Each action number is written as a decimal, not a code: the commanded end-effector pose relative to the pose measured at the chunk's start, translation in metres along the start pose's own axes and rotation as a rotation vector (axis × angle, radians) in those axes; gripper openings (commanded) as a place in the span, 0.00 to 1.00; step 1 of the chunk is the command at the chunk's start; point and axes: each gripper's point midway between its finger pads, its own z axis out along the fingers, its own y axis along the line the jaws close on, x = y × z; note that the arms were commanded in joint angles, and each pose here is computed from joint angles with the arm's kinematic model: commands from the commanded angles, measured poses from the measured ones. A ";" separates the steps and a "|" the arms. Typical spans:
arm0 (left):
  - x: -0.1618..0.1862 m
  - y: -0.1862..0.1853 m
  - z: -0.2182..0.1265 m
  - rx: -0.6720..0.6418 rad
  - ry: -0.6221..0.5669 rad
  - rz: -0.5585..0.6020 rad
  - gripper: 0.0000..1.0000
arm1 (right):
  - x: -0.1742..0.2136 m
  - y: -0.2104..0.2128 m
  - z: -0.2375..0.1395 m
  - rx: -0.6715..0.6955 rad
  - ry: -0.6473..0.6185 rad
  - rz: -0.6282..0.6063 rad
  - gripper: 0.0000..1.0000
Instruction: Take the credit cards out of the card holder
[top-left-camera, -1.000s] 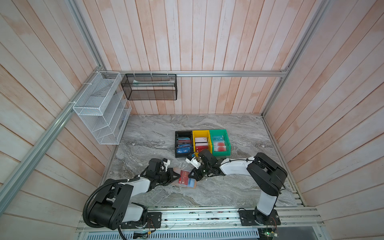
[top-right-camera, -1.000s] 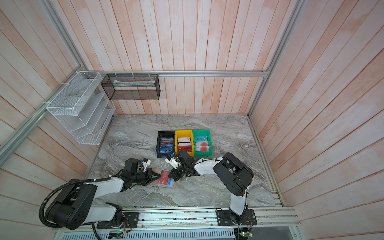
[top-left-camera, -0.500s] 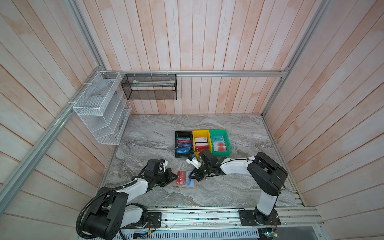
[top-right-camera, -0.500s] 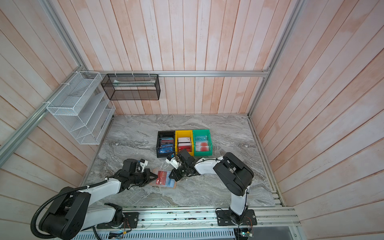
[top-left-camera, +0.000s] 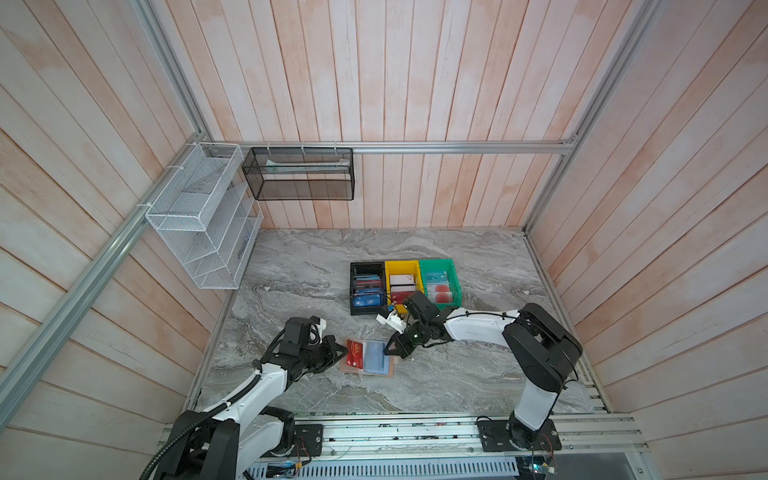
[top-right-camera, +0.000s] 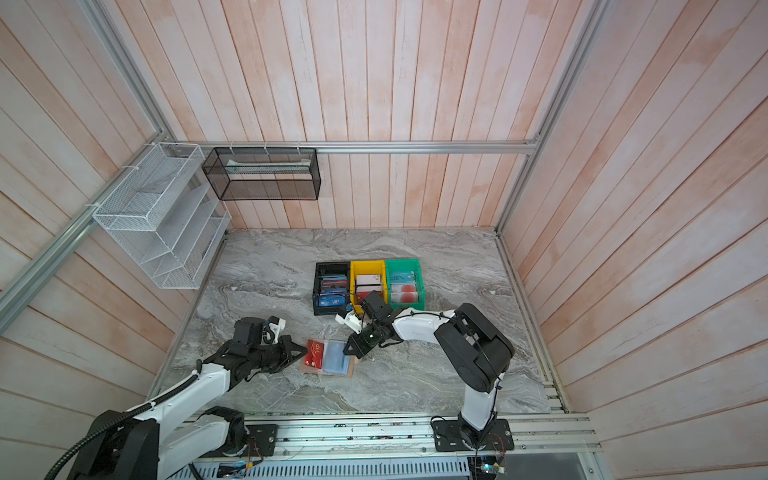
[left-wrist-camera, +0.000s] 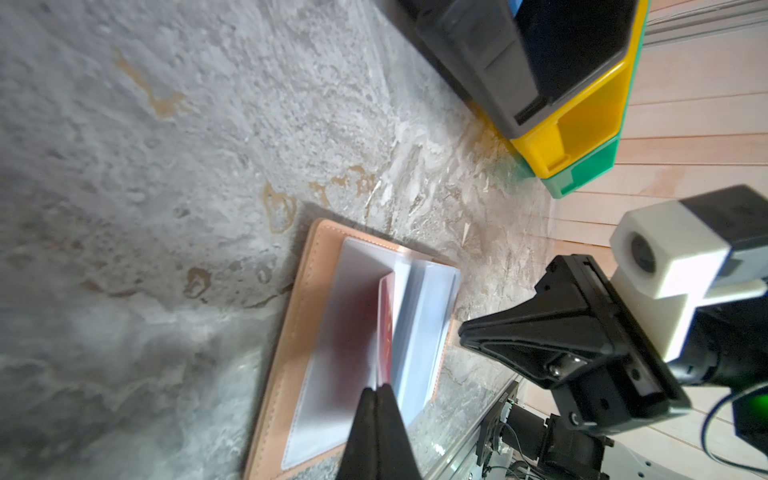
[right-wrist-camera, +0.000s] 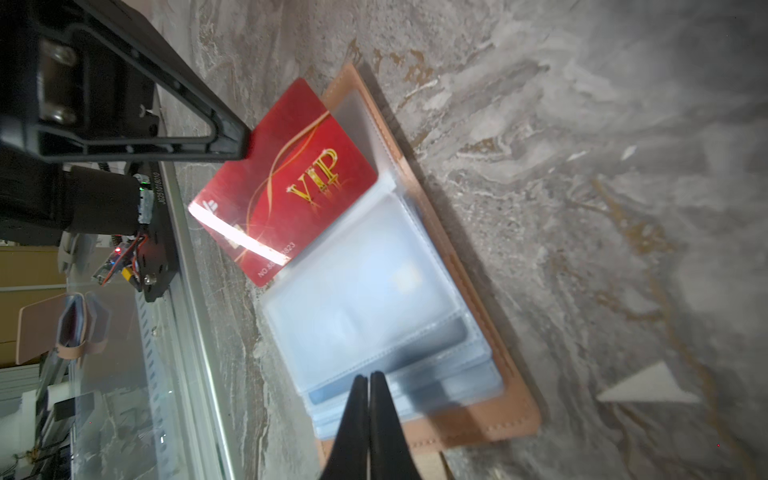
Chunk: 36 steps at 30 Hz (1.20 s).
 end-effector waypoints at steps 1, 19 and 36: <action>-0.006 -0.014 -0.008 0.037 -0.021 0.013 0.01 | -0.016 0.024 -0.026 -0.088 -0.017 -0.024 0.12; -0.016 -0.079 -0.037 0.362 -0.136 0.110 0.00 | -0.033 0.046 -0.040 -0.482 -0.084 0.098 0.18; -0.016 -0.084 -0.032 0.405 -0.111 0.115 0.00 | -0.049 0.053 -0.032 -0.555 -0.086 0.082 0.20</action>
